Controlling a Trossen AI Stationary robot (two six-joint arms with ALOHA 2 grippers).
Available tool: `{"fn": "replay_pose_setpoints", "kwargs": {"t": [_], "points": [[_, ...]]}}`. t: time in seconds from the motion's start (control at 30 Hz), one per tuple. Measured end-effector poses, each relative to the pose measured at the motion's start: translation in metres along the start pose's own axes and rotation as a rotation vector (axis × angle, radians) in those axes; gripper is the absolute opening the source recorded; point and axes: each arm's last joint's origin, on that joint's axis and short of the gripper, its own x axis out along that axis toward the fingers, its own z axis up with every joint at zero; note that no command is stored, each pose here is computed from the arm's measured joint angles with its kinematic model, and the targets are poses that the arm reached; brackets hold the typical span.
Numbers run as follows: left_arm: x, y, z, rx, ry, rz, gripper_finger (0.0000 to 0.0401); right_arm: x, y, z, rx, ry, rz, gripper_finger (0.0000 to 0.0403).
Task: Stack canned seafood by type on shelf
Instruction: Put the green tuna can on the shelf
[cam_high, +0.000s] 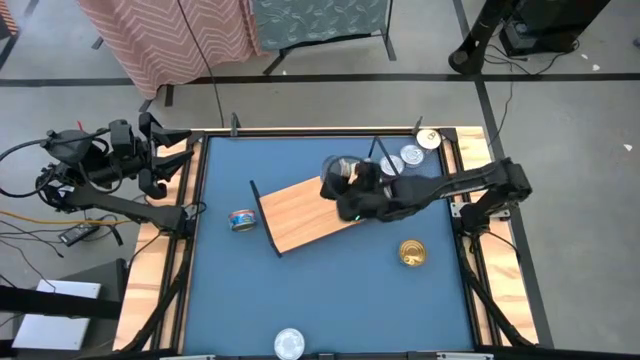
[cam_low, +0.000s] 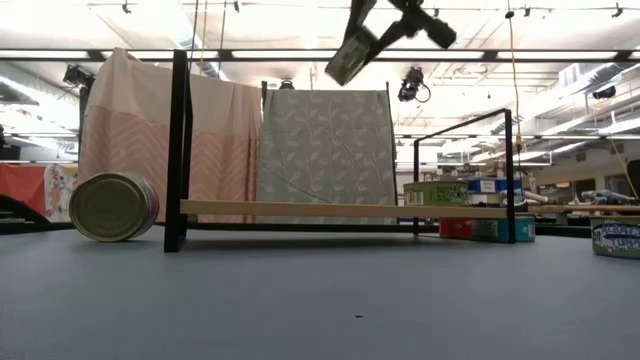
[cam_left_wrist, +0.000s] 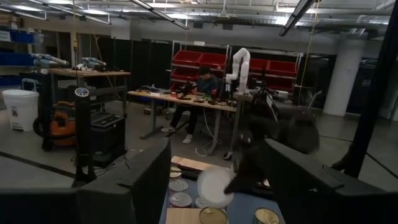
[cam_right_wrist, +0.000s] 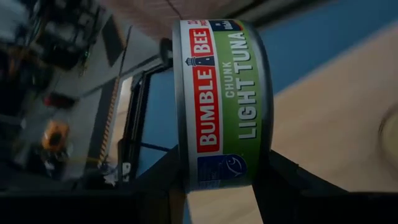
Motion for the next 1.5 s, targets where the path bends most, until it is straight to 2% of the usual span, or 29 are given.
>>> {"fn": "replay_pose_setpoints", "kwargs": {"t": [0.27, 0.4, 0.57, 0.7, 0.93, 1.27, 1.5], "points": [[0.0, -0.002, 0.0, -0.001, 0.004, -0.056, 0.0252, 0.035, -0.017, -0.055, 0.321, -0.061, -0.073, 0.015], [0.0, -0.002, 0.0, -0.024, 0.006, -0.085, 0.0252, 0.048, -0.021, -0.06, 0.325, -0.083, -0.093, 0.015], [0.0, -0.003, 0.0, -0.051, 0.01, -0.11, 0.0252, 0.06, -0.022, -0.042, 0.309, -0.204, -0.11, 0.015], [0.0, -0.003, 0.0, -0.068, 0.011, -0.112, 0.0252, 0.069, -0.028, -0.027, 0.27, -0.256, -0.18, 0.015], [0.0, -0.003, 0.0, -0.077, 0.01, -0.113, 0.0252, 0.078, -0.047, -0.032, 0.245, -0.248, -0.233, 0.015], [0.0, -0.004, 0.004, -0.096, -0.029, -0.117, 0.0252, 0.105, -0.076, -0.042, 0.317, -0.202, -0.223, 0.015], [0.0, -0.004, 0.005, -0.098, -0.035, -0.117, 0.0252, 0.107, -0.078, -0.043, 0.318, -0.176, -0.236, 0.0151]]}}
